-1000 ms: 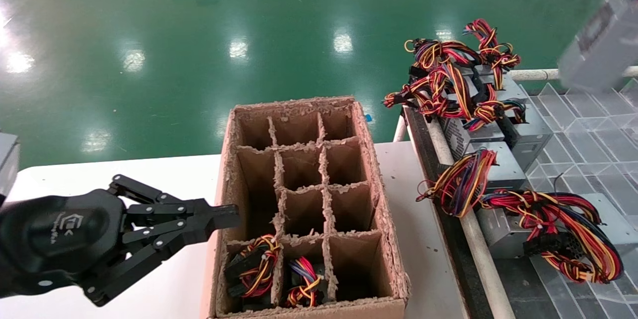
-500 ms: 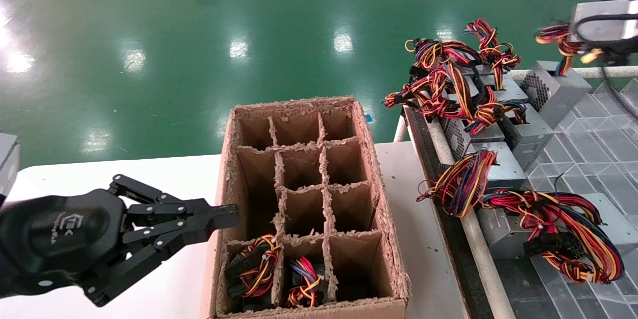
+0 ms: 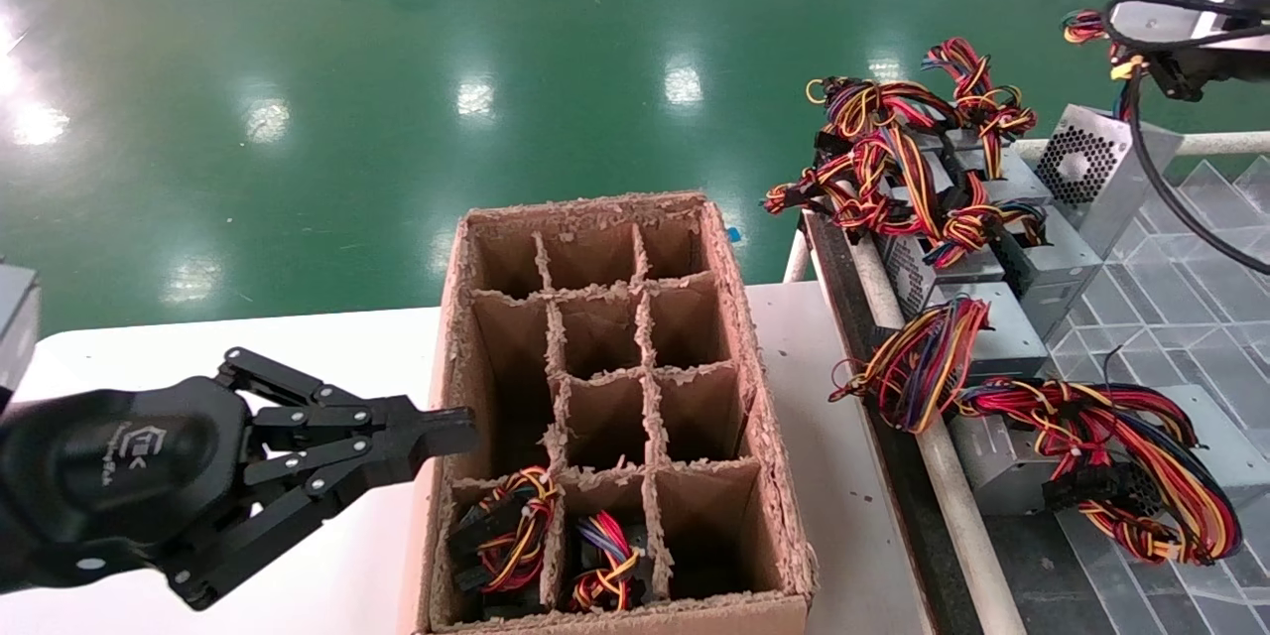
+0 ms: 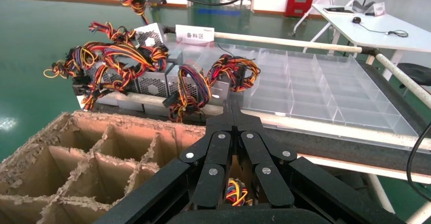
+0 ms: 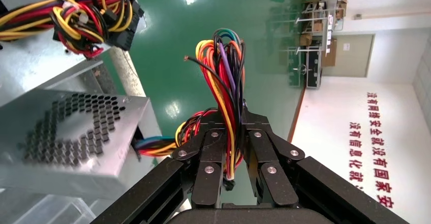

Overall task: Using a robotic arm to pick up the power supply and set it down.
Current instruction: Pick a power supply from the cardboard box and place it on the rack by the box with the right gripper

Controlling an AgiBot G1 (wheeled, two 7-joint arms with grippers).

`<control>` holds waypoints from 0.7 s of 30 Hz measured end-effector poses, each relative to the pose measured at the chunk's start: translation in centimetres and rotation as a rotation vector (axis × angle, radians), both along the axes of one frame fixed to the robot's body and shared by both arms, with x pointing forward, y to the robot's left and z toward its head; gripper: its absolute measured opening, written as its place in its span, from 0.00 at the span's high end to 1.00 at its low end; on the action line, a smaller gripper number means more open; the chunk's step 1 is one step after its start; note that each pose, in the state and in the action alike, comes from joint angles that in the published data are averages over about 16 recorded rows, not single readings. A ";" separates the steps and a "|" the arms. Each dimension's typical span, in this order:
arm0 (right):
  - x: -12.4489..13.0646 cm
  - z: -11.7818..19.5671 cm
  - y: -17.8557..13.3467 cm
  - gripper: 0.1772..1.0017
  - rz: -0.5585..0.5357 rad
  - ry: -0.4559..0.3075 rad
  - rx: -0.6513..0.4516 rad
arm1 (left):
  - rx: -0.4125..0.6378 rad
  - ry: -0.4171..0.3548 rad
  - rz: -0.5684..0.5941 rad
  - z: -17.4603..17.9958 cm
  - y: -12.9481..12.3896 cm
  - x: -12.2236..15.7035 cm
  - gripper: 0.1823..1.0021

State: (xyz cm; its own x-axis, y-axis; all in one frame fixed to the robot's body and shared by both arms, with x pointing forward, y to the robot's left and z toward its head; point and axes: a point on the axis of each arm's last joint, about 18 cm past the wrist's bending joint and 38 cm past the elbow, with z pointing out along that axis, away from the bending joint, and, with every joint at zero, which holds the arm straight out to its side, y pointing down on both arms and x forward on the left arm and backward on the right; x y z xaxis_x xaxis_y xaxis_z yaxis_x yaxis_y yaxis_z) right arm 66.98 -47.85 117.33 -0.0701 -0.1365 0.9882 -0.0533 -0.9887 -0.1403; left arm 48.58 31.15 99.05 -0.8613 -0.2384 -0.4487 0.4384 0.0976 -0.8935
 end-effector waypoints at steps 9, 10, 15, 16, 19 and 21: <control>1.4 -0.6 -0.7 0.96 -0.020 -0.031 0.044 | 0.000 0.000 0.000 0.0 0.0 0.0 0.99; 1.4 -0.6 -0.8 0.96 -0.023 -0.036 0.048 | 0.000 0.000 0.000 0.0 0.0 0.0 0.99; 1.8 -0.5 -1.1 0.96 -0.039 -0.063 0.071 | 0.000 0.000 0.000 0.0 0.0 0.0 0.99; 1.9 -0.5 -1.2 0.96 -0.042 -0.069 0.075 | 0.000 0.000 0.000 0.0 0.0 0.0 0.99; 2.0 -0.3 -1.3 0.96 -0.048 -0.084 0.085 | 0.000 0.000 0.000 0.0 0.0 0.0 0.99; 2.0 -0.2 -1.3 0.96 -0.050 -0.090 0.090 | 0.000 0.000 0.000 0.0 0.0 0.0 0.99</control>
